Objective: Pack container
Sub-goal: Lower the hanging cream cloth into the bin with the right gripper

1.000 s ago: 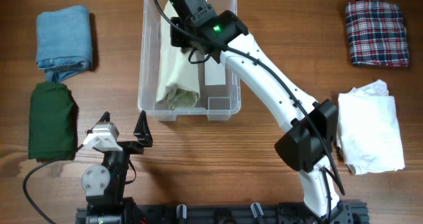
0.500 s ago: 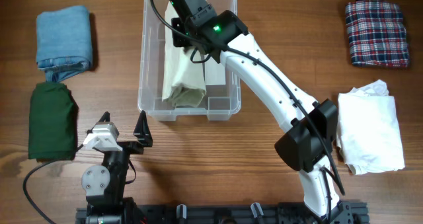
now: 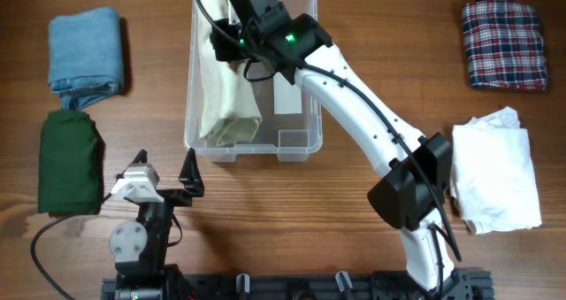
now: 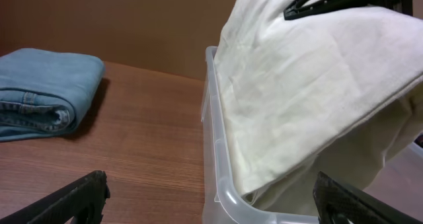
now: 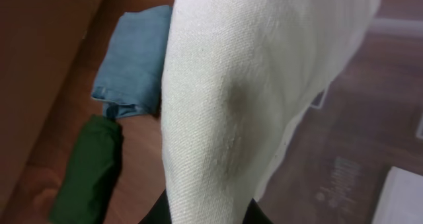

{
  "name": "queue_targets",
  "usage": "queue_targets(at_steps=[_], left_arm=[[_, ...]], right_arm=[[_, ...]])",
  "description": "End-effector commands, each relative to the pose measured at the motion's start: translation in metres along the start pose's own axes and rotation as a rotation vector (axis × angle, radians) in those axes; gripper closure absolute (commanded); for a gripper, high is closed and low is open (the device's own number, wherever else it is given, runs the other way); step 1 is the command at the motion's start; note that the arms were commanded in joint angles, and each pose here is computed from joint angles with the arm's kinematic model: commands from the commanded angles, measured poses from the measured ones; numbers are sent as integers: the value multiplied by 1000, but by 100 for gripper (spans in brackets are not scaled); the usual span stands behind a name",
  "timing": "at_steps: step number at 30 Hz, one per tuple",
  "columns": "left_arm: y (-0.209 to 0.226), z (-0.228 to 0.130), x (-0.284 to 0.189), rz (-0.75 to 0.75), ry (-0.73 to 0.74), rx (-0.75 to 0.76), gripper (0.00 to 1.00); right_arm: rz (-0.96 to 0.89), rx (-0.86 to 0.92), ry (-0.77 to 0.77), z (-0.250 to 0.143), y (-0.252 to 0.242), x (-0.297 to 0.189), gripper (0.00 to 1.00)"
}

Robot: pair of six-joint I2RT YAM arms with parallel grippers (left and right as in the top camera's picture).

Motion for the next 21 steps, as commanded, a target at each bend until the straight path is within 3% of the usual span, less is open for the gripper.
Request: queue_targets(at_steps=[1, 21], left_arm=[[3, -2, 0, 11, 1, 7, 0], [3, -2, 0, 11, 1, 7, 0]], right_arm=[[61, 13, -56, 19, 16, -17, 96], [-131, 30, 25, -10, -27, 17, 96]])
Point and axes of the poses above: each gripper's point midway between its finger pads, its own x axis out along the fingers, its own y axis along the line the jaws close on, z = x × y, the point moved 2 cm from there along -x, back along the fingers, and after that the axes turned 5 degrees about -x, right-handed, at the moved point
